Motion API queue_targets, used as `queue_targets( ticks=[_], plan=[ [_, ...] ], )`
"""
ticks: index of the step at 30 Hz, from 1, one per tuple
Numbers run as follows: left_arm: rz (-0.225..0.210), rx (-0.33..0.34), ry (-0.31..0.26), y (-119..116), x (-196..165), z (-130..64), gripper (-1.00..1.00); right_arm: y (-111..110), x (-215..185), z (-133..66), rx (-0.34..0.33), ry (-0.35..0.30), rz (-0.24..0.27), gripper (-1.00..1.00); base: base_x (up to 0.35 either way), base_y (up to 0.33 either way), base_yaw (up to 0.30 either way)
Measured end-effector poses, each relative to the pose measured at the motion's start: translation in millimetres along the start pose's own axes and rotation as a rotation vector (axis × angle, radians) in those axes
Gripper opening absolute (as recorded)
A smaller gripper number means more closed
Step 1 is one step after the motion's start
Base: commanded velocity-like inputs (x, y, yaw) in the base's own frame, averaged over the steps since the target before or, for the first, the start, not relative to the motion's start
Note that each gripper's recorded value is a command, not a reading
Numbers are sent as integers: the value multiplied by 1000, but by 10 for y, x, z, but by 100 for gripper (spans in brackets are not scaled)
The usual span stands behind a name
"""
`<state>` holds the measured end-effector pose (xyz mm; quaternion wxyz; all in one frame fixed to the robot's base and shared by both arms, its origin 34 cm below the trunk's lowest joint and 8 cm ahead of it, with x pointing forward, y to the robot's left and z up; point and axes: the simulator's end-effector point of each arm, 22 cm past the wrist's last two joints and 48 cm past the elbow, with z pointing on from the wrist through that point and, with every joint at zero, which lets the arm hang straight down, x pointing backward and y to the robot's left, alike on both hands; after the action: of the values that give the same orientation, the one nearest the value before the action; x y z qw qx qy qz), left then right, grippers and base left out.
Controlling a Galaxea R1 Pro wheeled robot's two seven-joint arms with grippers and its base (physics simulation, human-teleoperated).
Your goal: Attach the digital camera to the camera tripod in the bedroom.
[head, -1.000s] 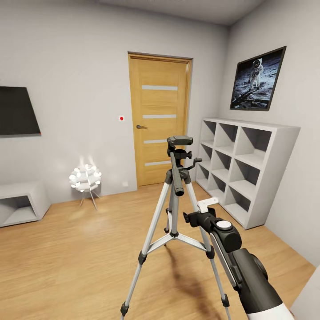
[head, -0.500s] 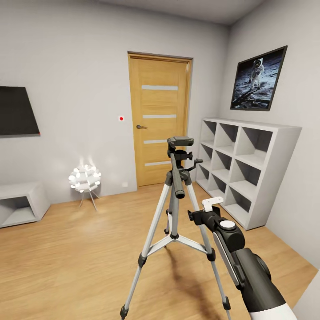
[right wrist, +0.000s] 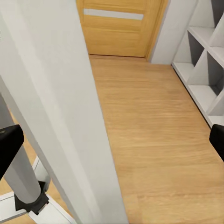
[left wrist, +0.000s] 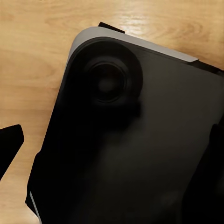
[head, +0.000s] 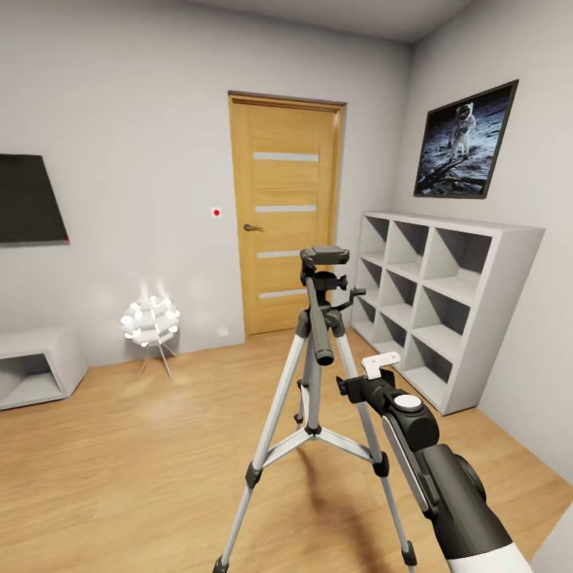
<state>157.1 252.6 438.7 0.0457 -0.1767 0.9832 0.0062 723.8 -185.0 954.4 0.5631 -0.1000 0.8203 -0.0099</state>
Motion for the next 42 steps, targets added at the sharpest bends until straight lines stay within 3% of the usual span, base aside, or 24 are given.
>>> queue_targets(
  ticks=[27, 28, 42],
  plan=[
    [-2, 0, 0, -1, -3, 0, 100, -20, 96, 38, 9, 23, -8, 100, 53, 0, 0],
    [-2, 0, 0, 0, -2, 0, 100, -21, 98, 39, 9, 24, -8, -100, 0, 0, 0],
    [-2, 0, 0, 0, -2, 0, 100, -38, 103, 40, 16, 25, -9, -100, 0, 0, 0]
  ],
)
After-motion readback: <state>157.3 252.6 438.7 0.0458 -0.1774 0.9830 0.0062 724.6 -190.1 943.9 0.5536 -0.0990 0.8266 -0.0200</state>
